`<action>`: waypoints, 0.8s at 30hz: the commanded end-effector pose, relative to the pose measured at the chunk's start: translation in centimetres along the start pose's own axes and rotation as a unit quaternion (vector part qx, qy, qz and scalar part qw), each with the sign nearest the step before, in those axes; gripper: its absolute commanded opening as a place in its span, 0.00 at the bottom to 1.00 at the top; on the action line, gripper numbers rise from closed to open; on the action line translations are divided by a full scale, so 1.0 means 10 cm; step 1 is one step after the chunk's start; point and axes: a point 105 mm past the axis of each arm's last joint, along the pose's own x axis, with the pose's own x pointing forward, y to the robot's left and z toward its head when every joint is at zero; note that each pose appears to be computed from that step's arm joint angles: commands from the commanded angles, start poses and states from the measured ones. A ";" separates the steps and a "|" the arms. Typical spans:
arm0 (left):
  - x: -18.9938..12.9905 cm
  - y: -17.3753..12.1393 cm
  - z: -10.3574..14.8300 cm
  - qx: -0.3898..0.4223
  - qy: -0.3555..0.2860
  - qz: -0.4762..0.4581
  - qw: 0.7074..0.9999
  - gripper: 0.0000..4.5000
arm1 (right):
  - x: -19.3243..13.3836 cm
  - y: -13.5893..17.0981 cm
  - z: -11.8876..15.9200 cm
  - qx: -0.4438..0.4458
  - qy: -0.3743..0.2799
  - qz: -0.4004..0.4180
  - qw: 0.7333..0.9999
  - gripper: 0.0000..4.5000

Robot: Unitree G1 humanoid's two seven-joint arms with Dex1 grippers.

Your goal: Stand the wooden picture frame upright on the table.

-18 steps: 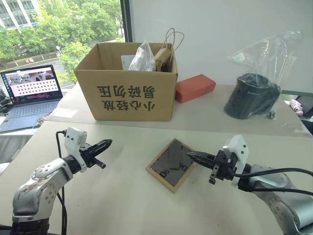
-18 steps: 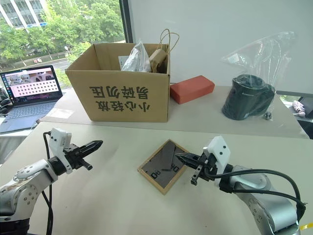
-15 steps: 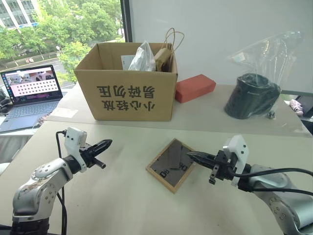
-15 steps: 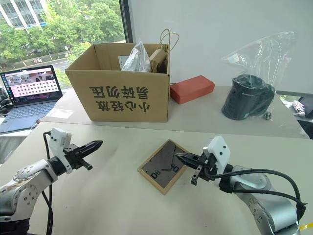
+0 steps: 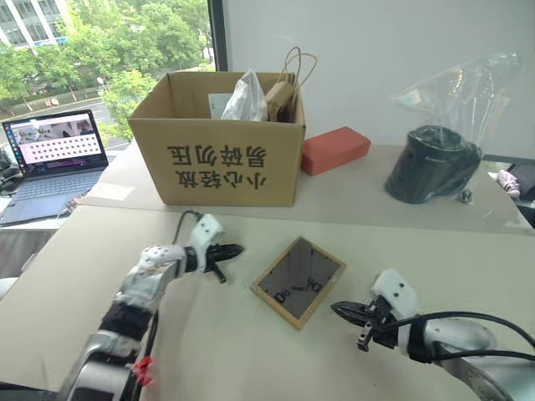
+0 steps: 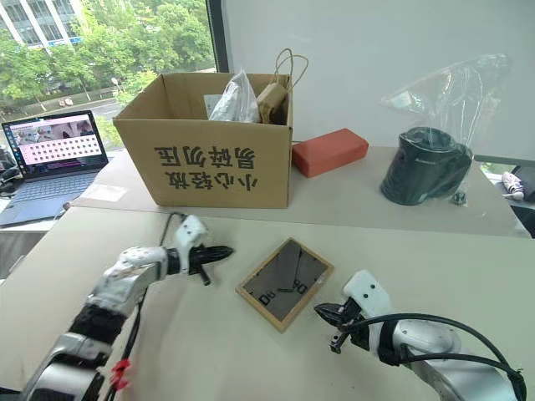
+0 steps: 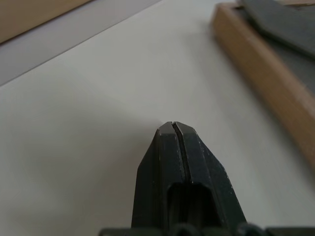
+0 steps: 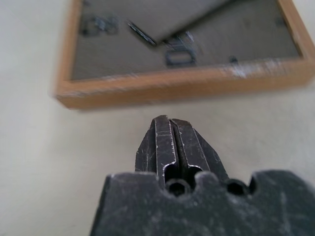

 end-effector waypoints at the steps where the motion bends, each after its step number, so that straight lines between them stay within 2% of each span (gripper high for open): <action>1: 0.19 -0.08 -0.02 0.046 0.023 -0.039 0.998 0.00 | 0.13 -0.07 0.03 -0.014 0.017 -0.057 0.998 0.01; 6: 0.29 -0.23 -0.03 0.065 0.027 -0.080 0.994 0.00 | 0.30 -0.06 0.15 -0.015 0.014 -0.080 0.997 0.01; 13: 0.16 -0.35 -0.12 0.065 0.040 -0.095 0.993 0.00 | 0.46 -0.01 0.32 -0.034 0.011 -0.074 0.997 0.01; 16: 0.02 -0.36 -0.17 0.058 0.049 -0.082 0.994 0.00 | 0.54 0.05 0.39 -0.048 0.006 -0.055 0.997 0.01; 24: -0.60 -0.44 -0.44 -0.002 0.094 -0.004 0.996 0.00 | 0.74 0.41 0.61 -0.093 -0.019 0.048 0.994 0.01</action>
